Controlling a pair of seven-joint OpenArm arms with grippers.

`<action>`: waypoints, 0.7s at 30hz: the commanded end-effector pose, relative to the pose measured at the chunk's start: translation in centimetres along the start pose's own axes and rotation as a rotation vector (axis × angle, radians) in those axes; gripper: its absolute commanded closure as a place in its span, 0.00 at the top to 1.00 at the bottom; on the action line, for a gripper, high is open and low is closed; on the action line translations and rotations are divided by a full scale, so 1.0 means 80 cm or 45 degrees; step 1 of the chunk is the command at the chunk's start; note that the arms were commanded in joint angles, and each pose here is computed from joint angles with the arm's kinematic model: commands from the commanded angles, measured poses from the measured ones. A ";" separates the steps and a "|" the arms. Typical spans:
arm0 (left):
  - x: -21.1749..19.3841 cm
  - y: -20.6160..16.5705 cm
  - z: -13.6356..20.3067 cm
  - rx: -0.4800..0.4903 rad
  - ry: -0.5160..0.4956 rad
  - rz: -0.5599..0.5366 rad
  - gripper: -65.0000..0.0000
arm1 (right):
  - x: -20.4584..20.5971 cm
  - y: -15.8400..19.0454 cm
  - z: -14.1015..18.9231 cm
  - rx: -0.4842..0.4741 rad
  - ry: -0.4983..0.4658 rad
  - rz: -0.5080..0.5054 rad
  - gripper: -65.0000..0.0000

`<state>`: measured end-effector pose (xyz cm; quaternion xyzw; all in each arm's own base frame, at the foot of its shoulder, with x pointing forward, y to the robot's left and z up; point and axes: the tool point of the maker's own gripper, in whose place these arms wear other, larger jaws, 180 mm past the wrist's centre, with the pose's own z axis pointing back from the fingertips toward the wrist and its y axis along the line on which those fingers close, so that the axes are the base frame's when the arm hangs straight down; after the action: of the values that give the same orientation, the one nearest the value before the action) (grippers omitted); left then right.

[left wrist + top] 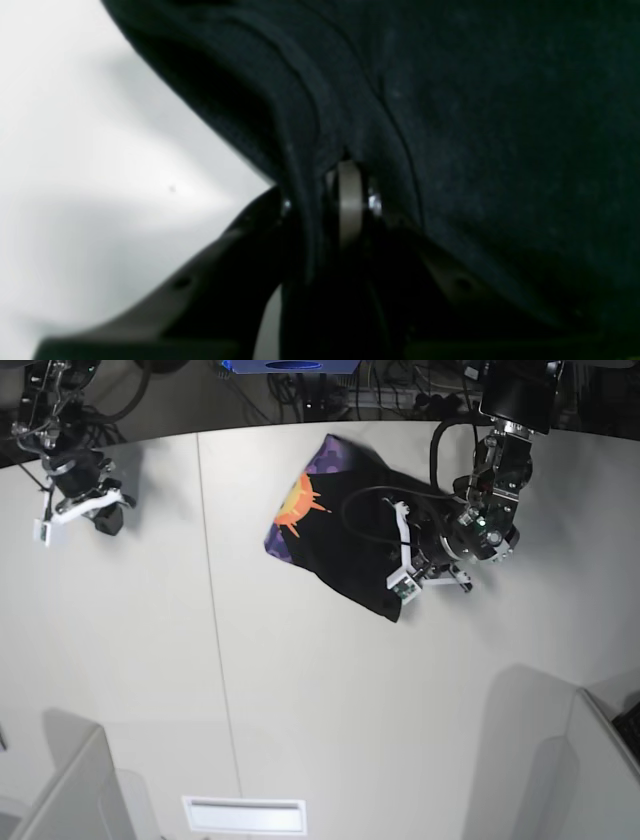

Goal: Fold the T-shirt properly
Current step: 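Grasp the bundle with the left gripper and drag it to flatten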

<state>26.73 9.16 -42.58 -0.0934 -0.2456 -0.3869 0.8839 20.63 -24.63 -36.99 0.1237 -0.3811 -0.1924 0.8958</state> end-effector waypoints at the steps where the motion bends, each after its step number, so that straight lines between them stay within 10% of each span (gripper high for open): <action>1: -0.015 0.004 -0.001 0.028 0.102 -0.071 0.00 | 0.015 -0.002 0.006 -0.002 -0.057 0.006 0.00; 21: 0.082 -0.055 -0.033 0.046 0.045 -0.877 0.00 | -0.030 -0.047 0.038 -0.173 -0.094 -0.265 0.00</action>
<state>28.15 1.32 -41.99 0.0228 -0.2490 -0.6577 0.7106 15.67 -26.73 -38.70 0.0994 -0.3692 -0.3199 0.8669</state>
